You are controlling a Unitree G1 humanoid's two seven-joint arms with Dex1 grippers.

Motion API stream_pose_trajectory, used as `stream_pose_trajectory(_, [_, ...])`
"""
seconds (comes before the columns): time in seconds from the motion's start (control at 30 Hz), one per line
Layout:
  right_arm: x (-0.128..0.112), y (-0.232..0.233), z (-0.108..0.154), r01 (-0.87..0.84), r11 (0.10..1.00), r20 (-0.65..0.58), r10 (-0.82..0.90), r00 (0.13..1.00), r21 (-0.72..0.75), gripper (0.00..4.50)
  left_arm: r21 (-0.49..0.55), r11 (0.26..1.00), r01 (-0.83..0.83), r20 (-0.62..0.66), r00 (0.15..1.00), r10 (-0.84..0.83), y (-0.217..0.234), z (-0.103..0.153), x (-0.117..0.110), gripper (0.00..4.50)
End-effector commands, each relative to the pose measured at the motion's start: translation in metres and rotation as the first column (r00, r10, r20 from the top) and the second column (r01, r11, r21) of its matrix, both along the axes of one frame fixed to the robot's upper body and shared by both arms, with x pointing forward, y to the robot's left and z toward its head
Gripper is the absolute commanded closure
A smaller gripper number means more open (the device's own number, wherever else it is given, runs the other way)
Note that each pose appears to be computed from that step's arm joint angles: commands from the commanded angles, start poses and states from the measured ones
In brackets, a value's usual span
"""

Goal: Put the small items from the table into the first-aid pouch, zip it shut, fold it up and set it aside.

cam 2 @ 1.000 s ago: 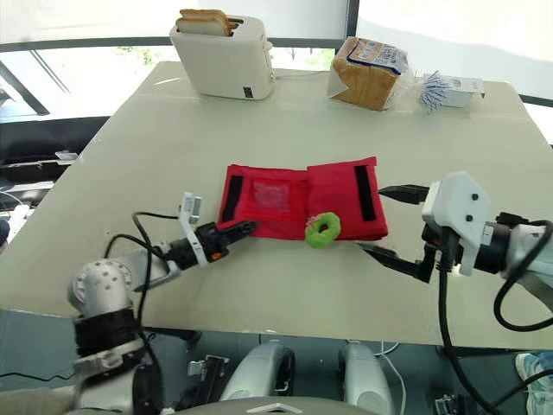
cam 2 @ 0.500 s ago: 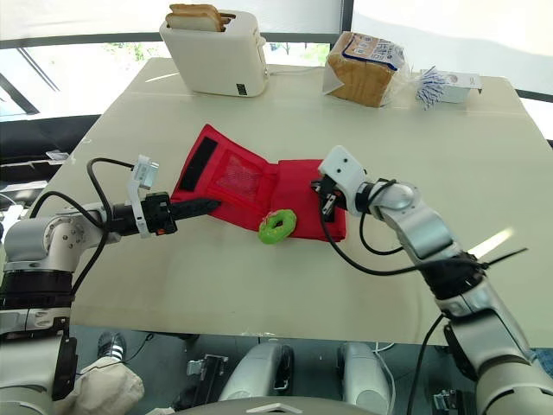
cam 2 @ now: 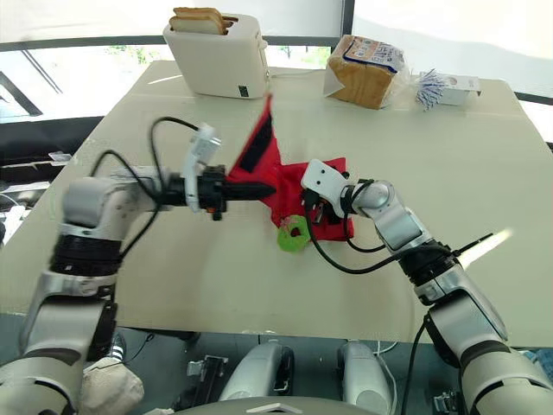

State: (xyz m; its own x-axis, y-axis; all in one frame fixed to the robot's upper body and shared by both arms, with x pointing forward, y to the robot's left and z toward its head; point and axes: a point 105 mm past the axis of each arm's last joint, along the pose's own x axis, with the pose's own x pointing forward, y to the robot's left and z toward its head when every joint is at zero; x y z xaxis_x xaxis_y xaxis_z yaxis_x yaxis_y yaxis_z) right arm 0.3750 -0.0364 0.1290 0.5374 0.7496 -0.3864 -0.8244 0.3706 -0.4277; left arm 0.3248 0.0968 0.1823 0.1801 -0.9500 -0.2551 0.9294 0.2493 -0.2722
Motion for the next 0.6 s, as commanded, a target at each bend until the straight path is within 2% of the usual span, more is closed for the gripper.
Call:
stream_pose_trajectory(0.03, [0.002, -0.02, -0.008, 0.085, 0.996, -0.045, -0.085, 0.995, 0.009, 4.39, 0.042, 0.997, 0.063, 0.031, 0.997, -0.064, -0.019, -0.008, -0.001, 4.5])
stream_pose_trajectory(0.23, [-0.012, -0.039, 0.018, 0.115, 0.989, -0.01, -0.114, 0.993, 0.094, 4.39, 0.035, 0.997, 0.068, -0.006, 0.998, -0.068, -0.041, -0.026, 0.008, 4.5])
stream_pose_trajectory(0.37, [-0.032, -0.07, 0.037, 0.174, 0.981, 0.025, -0.177, 0.984, 0.092, 4.39, 0.014, 0.998, 0.056, -0.03, 0.998, -0.055, -0.052, -0.032, 0.011, 4.5])
stream_pose_trajectory(0.53, [-0.067, -0.104, 0.056, 0.264, 0.959, 0.055, -0.27, 0.961, 0.105, 4.39, -0.005, 1.0, 0.022, -0.009, 1.0, -0.022, -0.06, -0.034, 0.015, 4.5])
stream_pose_trajectory(0.57, [-0.072, -0.108, 0.058, 0.28, 0.954, 0.051, -0.287, 0.957, 0.109, 4.5, -0.019, 0.999, 0.04, -0.021, 0.999, -0.04, -0.061, -0.032, 0.012, 3.99])
stream_pose_trajectory(0.6, [-0.076, -0.111, 0.059, 0.29, 0.95, 0.047, -0.297, 0.954, 0.113, 4.5, -0.029, 0.998, 0.053, -0.032, 0.998, -0.054, -0.062, -0.031, 0.01, 3.76])
